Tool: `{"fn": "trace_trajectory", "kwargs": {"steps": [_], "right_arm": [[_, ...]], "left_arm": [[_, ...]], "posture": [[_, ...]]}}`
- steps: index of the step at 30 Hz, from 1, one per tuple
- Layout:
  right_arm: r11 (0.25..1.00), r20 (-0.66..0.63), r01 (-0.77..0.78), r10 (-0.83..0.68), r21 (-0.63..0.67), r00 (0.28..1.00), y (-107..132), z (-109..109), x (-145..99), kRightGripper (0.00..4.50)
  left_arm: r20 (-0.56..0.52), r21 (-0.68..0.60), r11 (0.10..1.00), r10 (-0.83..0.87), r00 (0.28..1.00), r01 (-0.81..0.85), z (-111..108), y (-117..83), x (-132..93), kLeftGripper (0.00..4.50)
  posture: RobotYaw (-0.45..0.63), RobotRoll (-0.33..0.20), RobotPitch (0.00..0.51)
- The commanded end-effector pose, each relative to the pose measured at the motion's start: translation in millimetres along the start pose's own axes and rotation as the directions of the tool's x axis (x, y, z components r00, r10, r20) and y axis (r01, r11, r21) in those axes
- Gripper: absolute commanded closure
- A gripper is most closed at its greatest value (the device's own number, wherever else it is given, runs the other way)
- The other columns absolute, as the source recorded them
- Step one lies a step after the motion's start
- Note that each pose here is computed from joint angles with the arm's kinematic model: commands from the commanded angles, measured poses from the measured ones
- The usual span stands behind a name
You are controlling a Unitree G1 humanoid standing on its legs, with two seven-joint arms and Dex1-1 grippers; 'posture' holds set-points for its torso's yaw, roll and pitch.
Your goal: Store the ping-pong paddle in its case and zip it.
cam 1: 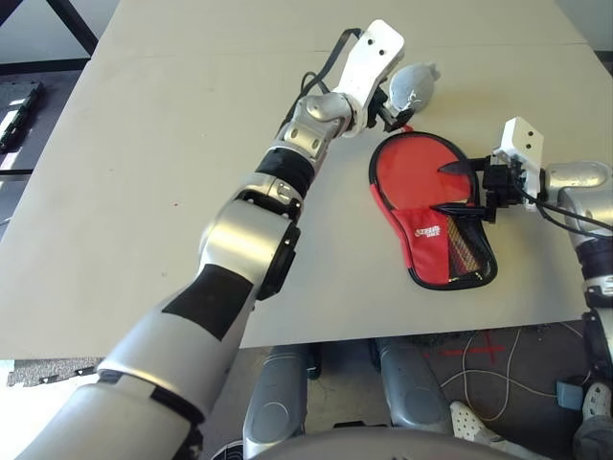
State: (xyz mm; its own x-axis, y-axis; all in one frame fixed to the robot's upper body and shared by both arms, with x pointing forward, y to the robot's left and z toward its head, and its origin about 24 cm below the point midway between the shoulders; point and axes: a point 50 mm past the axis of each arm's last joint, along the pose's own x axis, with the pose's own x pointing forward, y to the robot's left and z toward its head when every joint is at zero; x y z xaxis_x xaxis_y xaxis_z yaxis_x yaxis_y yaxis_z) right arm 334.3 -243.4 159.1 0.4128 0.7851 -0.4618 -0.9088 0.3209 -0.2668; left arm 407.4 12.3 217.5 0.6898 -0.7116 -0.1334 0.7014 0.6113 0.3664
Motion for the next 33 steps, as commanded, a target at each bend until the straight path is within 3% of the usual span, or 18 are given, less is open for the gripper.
{"fn": "trace_trajectory", "kwargs": {"steps": [1, 8, 14, 23, 28, 33], "right_arm": [[0.990, -0.111, -0.075, 0.088, 0.121, 0.990, 20, -36, 13, 0.00], [0.990, -0.109, -0.070, 0.083, 0.121, 0.991, 22, -36, 13, 0.00], [0.990, -0.104, -0.067, 0.080, 0.123, 0.991, 23, -36, 14, 0.00], [0.990, -0.092, -0.048, 0.061, 0.136, 0.994, 25, -38, 13, 0.00], [0.989, -0.078, -0.029, 0.040, 0.147, 0.996, 24, -39, 14, 0.00], [0.988, -0.075, -0.024, 0.036, 0.154, 0.997, 24, -40, 15, 0.00]], "left_arm": [[-0.065, -0.027, 0.999, -0.026, 0.998, 0.025, -11, -11, 5, 0.04], [-0.089, -0.073, 0.996, -0.063, 0.994, 0.057, -15, -19, 8, 0.04], [-0.060, -0.032, 0.996, -0.081, 0.995, 0.079, -14, -8, 1, 0.04], [0.000, 0.070, 0.933, -0.354, 0.935, 0.353, -30, -1, -35, 0.04], [0.071, 0.086, 0.897, -0.440, 0.895, 0.434, -33, -14, -67, 0.04], [0.068, 0.060, 0.893, -0.449, 0.891, 0.446, -36, -24, -81, 0.04]], "posture": [[-0.19, 0.000, 0.287], [-0.20, 0.000, 0.287], [-0.19, 0.000, 0.287], [-0.18, 0.000, 0.277], [-0.17, 0.000, 0.272], [-0.15, 0.000, 0.269]]}}
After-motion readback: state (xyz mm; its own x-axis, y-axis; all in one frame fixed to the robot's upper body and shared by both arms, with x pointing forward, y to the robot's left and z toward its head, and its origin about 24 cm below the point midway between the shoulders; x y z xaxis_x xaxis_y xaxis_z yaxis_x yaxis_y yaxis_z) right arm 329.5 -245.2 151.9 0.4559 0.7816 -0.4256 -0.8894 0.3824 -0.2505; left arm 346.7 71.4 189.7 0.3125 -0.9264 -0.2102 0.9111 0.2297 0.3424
